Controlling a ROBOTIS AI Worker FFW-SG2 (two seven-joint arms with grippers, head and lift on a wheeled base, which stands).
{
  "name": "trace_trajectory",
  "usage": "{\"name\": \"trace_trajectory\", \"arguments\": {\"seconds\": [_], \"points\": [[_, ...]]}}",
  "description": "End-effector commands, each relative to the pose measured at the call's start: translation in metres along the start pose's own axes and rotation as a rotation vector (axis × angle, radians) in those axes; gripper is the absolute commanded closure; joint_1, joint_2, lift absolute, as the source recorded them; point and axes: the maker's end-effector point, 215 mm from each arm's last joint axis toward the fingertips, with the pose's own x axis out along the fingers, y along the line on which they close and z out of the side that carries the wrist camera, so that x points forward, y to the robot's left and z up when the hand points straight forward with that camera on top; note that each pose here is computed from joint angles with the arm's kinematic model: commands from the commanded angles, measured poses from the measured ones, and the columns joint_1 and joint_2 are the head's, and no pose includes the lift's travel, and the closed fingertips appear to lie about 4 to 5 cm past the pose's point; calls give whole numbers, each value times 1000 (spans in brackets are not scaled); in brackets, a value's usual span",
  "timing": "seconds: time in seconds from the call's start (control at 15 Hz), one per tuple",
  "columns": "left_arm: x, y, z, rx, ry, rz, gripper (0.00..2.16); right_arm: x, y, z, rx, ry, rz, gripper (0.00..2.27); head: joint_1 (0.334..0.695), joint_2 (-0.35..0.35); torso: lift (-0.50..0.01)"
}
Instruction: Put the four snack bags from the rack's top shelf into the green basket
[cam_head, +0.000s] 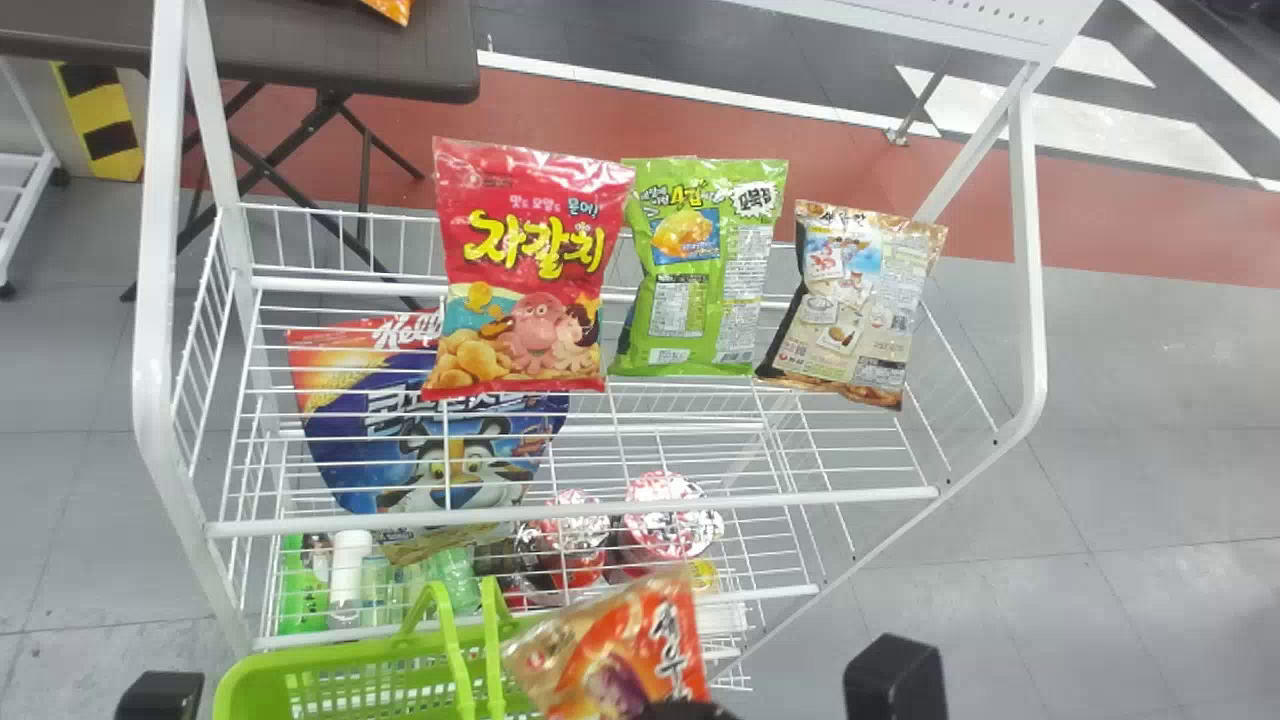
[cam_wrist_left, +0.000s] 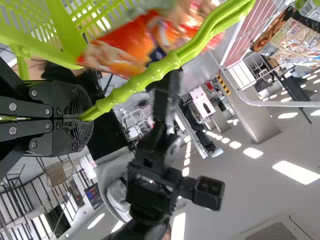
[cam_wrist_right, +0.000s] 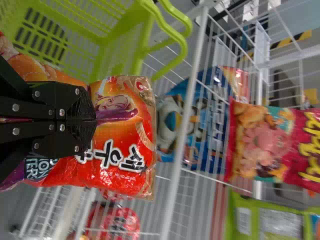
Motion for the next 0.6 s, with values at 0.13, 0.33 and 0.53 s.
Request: {"name": "trace_trajectory", "arguments": {"seconds": [0.13, 0.33, 0.53], "points": [[3, -2, -2, 0, 7, -7, 1727, 12, 48, -18, 53, 43, 126, 2074, 695, -350, 0], [5, -4, -4, 0, 10, -10, 1727, 24, 64, -27, 64, 59, 163, 2071, 695, -350, 0], [6, -5, -4, 0, 11, -11, 1730, 35, 52, -25, 54, 33, 130, 346, 695, -350, 0]]}}
